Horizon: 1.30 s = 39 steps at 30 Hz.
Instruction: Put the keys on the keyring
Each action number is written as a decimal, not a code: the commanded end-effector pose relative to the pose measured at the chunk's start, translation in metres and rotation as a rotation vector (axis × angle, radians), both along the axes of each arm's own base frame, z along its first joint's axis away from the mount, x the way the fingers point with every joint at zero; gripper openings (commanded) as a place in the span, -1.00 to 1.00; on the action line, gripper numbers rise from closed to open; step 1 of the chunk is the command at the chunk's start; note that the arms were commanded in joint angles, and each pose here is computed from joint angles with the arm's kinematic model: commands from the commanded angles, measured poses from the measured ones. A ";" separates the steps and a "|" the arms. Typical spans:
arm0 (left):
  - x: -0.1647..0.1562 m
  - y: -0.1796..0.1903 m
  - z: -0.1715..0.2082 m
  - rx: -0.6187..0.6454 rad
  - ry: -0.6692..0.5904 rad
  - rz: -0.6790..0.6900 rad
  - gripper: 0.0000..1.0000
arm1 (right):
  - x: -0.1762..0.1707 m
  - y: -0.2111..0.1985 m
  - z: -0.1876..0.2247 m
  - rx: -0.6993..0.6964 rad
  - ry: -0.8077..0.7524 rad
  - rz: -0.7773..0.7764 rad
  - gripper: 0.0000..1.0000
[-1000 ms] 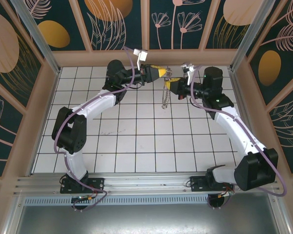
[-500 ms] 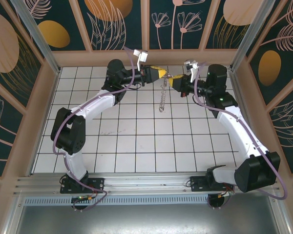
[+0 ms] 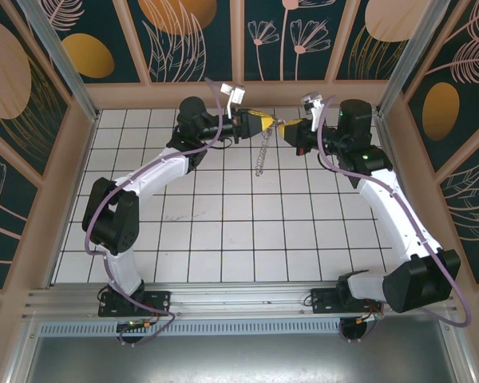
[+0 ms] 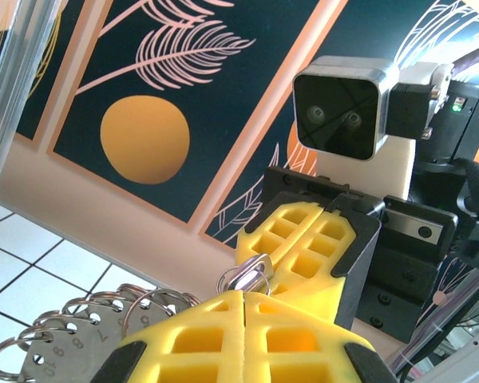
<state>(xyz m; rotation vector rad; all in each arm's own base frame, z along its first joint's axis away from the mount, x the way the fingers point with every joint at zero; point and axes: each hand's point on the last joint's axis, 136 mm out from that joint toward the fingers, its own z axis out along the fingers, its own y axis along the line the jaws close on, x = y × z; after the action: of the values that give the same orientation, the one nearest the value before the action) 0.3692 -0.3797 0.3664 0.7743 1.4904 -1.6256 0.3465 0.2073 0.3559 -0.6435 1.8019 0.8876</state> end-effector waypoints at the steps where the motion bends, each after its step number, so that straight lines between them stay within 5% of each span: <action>1: -0.006 0.006 0.016 -0.005 -0.066 0.011 -1.00 | 0.008 -0.004 0.015 -0.029 -0.049 -0.035 -1.00; 30: -0.001 0.003 0.009 0.026 -0.053 0.018 -1.00 | 0.040 -0.008 0.030 -0.267 -0.122 -0.222 -1.00; 33: -0.001 0.003 0.008 0.027 -0.047 0.018 -0.74 | 0.041 -0.005 0.035 -0.262 -0.126 -0.213 -1.00; 36: 0.000 0.004 0.008 0.025 -0.045 0.033 -0.28 | 0.045 -0.004 0.036 -0.272 -0.125 -0.209 -1.00; 39: 0.003 0.007 0.010 0.022 -0.048 0.063 -0.11 | 0.051 -0.004 0.033 -0.293 -0.120 -0.214 -1.00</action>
<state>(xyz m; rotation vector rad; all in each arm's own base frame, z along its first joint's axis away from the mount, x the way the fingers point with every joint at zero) 0.3818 -0.3779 0.3520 0.7439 1.5510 -1.5568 0.3878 0.2078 0.3693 -0.6629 1.9205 0.4987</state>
